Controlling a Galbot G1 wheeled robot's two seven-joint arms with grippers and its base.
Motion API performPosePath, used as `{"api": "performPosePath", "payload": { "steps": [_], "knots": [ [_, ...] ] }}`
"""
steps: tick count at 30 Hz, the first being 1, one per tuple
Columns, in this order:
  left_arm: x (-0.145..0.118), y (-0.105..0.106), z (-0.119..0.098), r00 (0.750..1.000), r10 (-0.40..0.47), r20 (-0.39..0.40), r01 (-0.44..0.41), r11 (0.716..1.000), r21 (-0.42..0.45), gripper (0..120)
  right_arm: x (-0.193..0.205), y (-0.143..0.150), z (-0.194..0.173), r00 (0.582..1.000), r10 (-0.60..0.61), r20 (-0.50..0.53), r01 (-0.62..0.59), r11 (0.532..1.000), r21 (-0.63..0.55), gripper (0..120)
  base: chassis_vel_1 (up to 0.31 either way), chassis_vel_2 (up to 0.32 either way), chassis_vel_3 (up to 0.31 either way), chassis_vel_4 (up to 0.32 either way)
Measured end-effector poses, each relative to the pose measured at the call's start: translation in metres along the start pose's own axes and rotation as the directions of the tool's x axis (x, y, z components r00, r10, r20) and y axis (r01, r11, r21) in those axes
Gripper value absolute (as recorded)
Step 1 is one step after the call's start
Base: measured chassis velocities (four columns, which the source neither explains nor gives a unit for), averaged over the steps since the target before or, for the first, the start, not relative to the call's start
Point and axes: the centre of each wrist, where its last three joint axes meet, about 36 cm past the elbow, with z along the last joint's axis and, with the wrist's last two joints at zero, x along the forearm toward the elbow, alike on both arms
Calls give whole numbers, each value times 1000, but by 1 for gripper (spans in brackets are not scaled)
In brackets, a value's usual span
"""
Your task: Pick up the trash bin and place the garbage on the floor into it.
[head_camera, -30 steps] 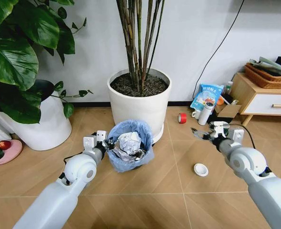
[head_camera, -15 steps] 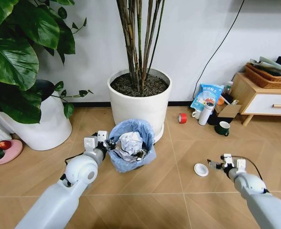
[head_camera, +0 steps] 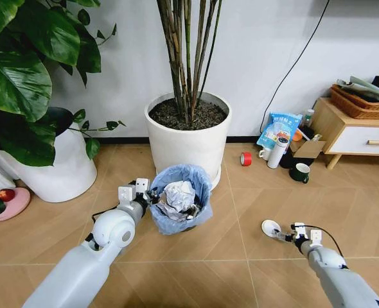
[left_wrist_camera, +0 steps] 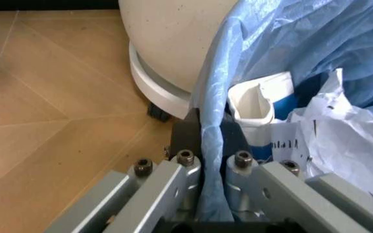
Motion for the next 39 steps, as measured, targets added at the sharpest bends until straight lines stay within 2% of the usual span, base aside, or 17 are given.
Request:
{"api": "performPosePath", "payload": {
  "steps": [4, 7, 13, 16, 20, 21, 24, 39],
  "knots": [
    [0, 0, 0, 1000, 0, 0, 0, 1000, -1, 0, -5, 6, 0, 1000, -4, 3, 4, 1000, -5, 100, 0, 0, 0, 0],
    [0, 1, 0, 1000, 6, -1, -6, 1000, -7, 0, -24, 26, -7, 1000, 10, 15, -10, 1000, -19, 100, 0, 0, 0, 0],
    [-1, 2, -2, 1000, 6, 1, -6, 1000, -10, 0, -29, 30, -14, 1000, 15, 13, -15, 1000, -22, 100, 0, 0, 0, 0],
    [-1, 2, -2, 1000, 7, 1, -7, 1000, -11, 0, -30, 31, -14, 1000, 16, 10, -16, 1000, -21, 95, 0, 0, 0, 0],
    [-2, 1, -2, 1000, 8, 0, -8, 1000, -11, 0, -30, 34, -10, 1000, 20, 5, -20, 1000, -16, 79, 0, 0, 0, 0],
    [-2, 1, -2, 1000, 8, 0, -8, 1000, -11, 0, -30, 34, -10, 1000, 20, 5, -20, 1000, -16, 79, 0, 0, 0, 0],
    [-3, 1, -3, 1000, 9, 2, -8, 1000, -10, 0, -29, 34, -8, 1000, 22, 3, -22, 1000, -14, 65, 0, 0, 0, 0],
    [-5, -1, -4, 1000, 12, 5, -12, 1000, -7, 0, -28, 31, -3, 999, 33, -3, -33, 999, -21, 29, 0, 0, 0, 0]
  ]
}}
